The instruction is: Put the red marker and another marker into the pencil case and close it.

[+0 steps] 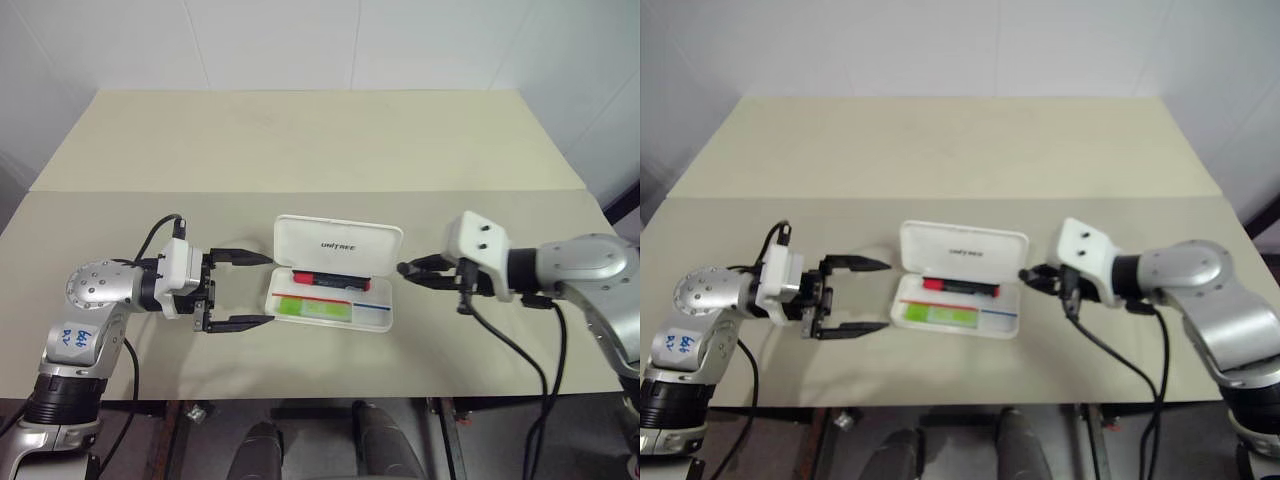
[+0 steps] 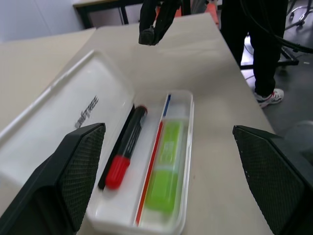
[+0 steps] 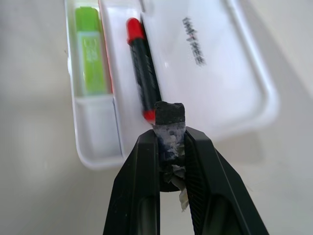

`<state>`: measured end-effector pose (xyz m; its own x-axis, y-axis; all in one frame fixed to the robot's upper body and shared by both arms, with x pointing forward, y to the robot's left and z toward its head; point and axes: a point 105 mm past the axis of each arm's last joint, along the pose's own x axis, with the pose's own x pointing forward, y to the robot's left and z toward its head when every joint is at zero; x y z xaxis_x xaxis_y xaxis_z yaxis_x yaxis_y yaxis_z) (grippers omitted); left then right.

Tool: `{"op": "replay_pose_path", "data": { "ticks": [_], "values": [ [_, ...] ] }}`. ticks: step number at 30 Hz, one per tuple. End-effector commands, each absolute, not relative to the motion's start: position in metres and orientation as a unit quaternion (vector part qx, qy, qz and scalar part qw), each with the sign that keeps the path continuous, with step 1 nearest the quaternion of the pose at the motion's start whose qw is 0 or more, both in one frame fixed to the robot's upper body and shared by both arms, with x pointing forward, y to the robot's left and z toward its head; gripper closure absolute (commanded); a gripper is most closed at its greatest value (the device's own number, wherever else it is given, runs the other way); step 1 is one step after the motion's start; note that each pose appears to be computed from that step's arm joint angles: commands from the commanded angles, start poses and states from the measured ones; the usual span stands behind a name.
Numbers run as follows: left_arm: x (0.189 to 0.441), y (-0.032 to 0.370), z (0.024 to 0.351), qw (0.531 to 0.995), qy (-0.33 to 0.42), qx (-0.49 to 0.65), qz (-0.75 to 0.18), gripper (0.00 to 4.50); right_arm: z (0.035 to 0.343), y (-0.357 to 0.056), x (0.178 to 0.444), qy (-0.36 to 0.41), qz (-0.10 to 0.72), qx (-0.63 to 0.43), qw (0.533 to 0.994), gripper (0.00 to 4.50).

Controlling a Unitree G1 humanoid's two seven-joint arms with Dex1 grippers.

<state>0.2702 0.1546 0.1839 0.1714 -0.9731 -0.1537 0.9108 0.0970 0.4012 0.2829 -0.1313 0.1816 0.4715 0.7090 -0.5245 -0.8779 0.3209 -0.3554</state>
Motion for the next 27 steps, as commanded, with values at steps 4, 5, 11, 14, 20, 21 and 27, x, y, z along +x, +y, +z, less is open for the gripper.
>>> {"op": "replay_pose_path", "data": {
  "ticks": [4, 5, 11, 14, 20, 21, 27],
  "values": [
    [0.274, 0.156, 0.193, 0.732, -0.091, 0.231, -0.634, 0.0, 0.168, -0.107, 0.284, 0.158, 0.488, -0.323, 0.795, 4.14],
    [0.274, 0.155, 0.193, 0.732, -0.092, 0.231, -0.634, 0.0, 0.166, -0.105, 0.283, 0.162, 0.491, -0.326, 0.791, 4.14],
    [0.275, 0.156, 0.193, 0.735, -0.09, 0.236, -0.629, 0.0, 0.161, -0.095, 0.278, 0.173, 0.509, -0.337, 0.773, 4.14],
    [0.275, 0.155, 0.192, 0.736, -0.09, 0.236, -0.628, 0.0, 0.158, -0.091, 0.267, 0.182, 0.532, -0.335, 0.756, 4.14],
    [0.274, 0.153, 0.19, 0.739, -0.089, 0.235, -0.625, 0.0, 0.157, -0.08, 0.258, 0.184, 0.548, -0.323, 0.749, 4.14],
    [0.275, 0.153, 0.19, 0.739, -0.09, 0.235, -0.625, 0.0, 0.156, -0.078, 0.256, 0.185, 0.551, -0.321, 0.748, 4.14],
    [0.275, 0.153, 0.19, 0.74, -0.09, 0.236, -0.623, 0.0, 0.149, -0.081, 0.258, 0.195, 0.544, -0.326, 0.748, 4.14]
  ]
}}
